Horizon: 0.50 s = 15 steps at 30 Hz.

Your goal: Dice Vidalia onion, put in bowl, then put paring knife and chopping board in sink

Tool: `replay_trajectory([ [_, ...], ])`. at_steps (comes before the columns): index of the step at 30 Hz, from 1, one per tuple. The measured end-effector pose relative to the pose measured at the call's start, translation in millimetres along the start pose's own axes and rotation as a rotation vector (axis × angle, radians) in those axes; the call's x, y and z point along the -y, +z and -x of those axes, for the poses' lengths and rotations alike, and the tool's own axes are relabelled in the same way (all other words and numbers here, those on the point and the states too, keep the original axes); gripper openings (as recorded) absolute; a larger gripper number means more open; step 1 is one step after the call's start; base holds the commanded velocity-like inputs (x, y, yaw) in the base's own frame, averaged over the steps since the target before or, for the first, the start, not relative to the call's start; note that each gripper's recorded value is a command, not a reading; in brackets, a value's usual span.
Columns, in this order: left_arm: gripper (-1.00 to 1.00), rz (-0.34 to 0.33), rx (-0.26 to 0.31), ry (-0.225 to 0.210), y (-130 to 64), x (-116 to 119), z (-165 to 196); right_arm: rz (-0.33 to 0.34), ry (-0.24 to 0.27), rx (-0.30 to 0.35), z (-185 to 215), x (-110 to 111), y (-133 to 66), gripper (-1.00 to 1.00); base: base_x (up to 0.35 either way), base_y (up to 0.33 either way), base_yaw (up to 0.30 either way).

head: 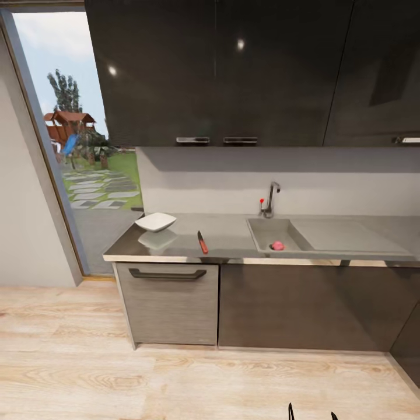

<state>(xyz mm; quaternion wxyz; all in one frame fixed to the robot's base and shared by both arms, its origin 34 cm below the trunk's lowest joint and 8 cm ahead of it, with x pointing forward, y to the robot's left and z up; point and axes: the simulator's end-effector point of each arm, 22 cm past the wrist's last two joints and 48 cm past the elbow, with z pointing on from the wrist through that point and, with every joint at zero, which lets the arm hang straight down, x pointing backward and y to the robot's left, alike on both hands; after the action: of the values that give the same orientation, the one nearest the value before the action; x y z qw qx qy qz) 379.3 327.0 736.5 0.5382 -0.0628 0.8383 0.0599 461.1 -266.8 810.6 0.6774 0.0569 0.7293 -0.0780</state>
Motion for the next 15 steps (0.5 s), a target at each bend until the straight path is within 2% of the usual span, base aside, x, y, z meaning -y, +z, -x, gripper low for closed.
replay_trajectory([
  [15, 1.0, 0.0, -0.004, 0.0, -10.7, -1, 15, 0.0, 0.0, -0.001, 19, 1, -3.7, 1.0, 0.0, 0.0, 0.0],
])
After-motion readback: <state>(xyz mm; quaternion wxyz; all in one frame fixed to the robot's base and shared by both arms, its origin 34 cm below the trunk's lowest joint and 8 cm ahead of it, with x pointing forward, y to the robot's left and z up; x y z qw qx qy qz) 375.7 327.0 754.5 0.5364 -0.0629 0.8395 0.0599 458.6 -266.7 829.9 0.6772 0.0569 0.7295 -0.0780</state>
